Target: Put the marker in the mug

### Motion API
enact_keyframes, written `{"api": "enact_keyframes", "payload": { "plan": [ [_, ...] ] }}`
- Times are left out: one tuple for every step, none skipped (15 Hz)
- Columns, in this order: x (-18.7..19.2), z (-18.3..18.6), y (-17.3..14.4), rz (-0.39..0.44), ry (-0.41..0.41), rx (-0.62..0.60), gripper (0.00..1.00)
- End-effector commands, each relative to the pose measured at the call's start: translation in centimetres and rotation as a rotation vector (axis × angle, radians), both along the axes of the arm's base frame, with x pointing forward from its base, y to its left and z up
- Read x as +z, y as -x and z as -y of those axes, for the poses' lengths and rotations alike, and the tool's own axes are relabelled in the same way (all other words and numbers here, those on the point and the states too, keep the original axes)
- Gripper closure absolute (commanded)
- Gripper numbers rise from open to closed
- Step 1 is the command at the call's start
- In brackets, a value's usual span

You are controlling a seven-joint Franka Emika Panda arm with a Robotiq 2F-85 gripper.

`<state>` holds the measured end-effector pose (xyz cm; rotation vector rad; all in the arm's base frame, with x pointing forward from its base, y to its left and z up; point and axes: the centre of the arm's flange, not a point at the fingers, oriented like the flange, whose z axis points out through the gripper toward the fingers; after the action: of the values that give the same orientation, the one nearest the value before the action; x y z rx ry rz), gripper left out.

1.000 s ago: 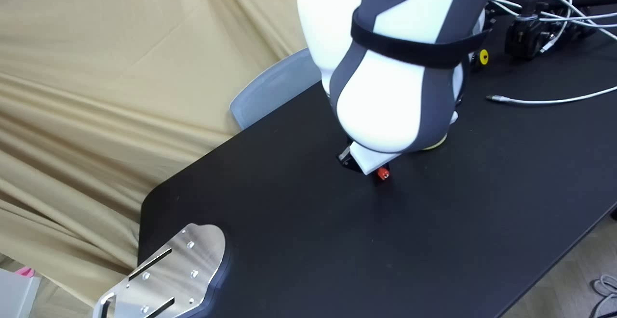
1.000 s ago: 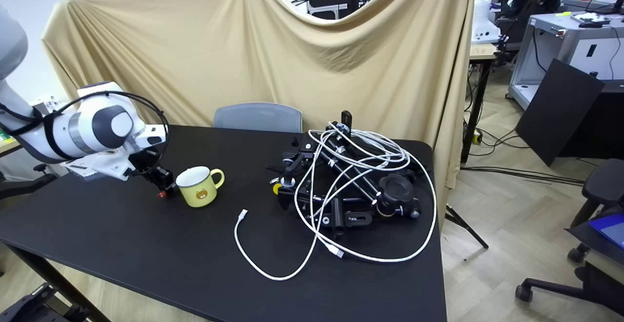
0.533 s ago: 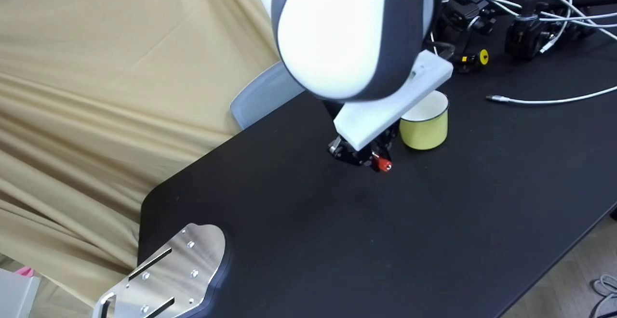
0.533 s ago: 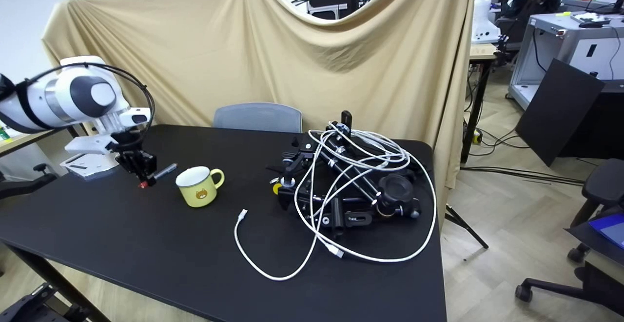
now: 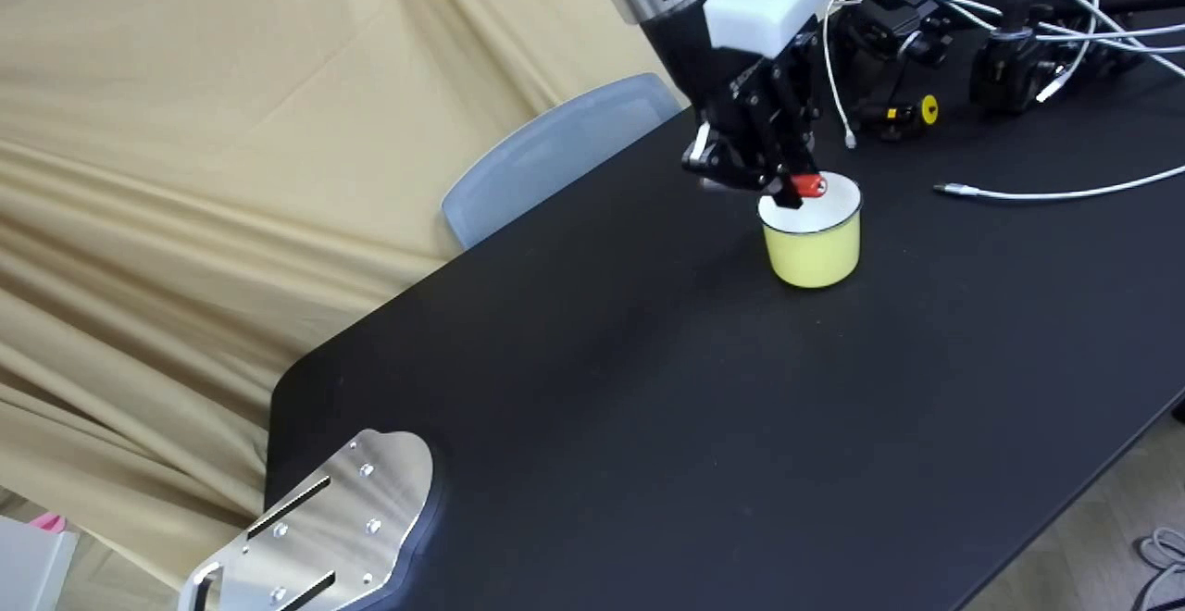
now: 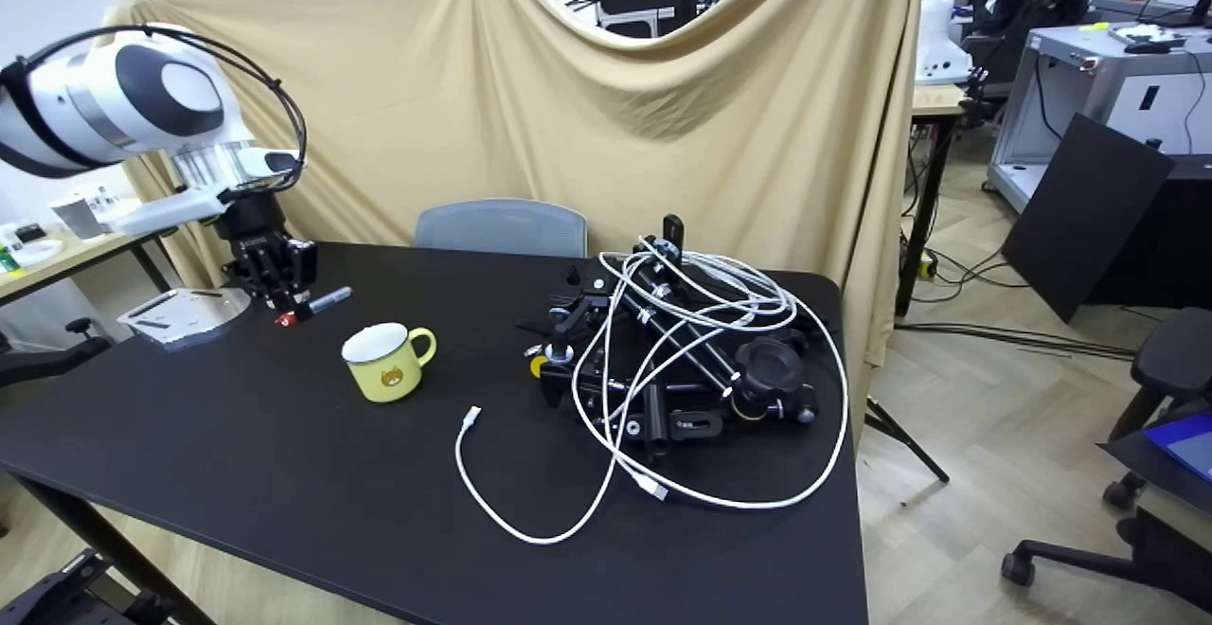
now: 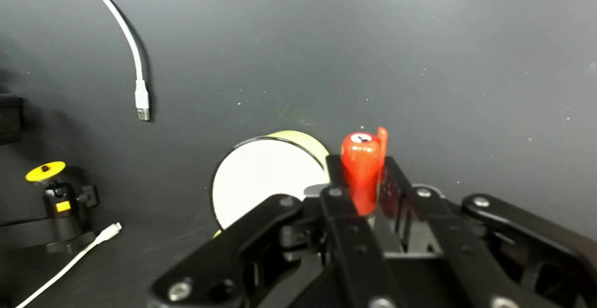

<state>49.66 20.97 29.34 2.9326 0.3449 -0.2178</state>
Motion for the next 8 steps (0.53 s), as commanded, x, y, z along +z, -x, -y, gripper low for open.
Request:
{"api": "enact_keyframes", "payload": {
  "plan": [
    [3.0, 2.7, -0.5, -0.081, -0.03, 0.022, 0.94],
    [3.3, 3.2, -0.6, -0.103, -0.041, 0.021, 0.94],
    [3.5, 3.9, -0.8, -0.134, -0.06, 0.026, 0.94],
    [3.7, 4.5, -1.0, -0.16, -0.076, 0.03, 0.94],
    [3.8, 5.1, -1.2, -0.186, -0.09, 0.03, 0.94],
    [3.7, 5.8, -1.5, -0.209, -0.101, 0.024, 0.94],
    [3.6, 6.5, -1.7, -0.233, -0.111, 0.014, 0.94],
    [3.5, 7.1, -1.9, -0.255, -0.118, 0.004, 0.94]
  ]
}}
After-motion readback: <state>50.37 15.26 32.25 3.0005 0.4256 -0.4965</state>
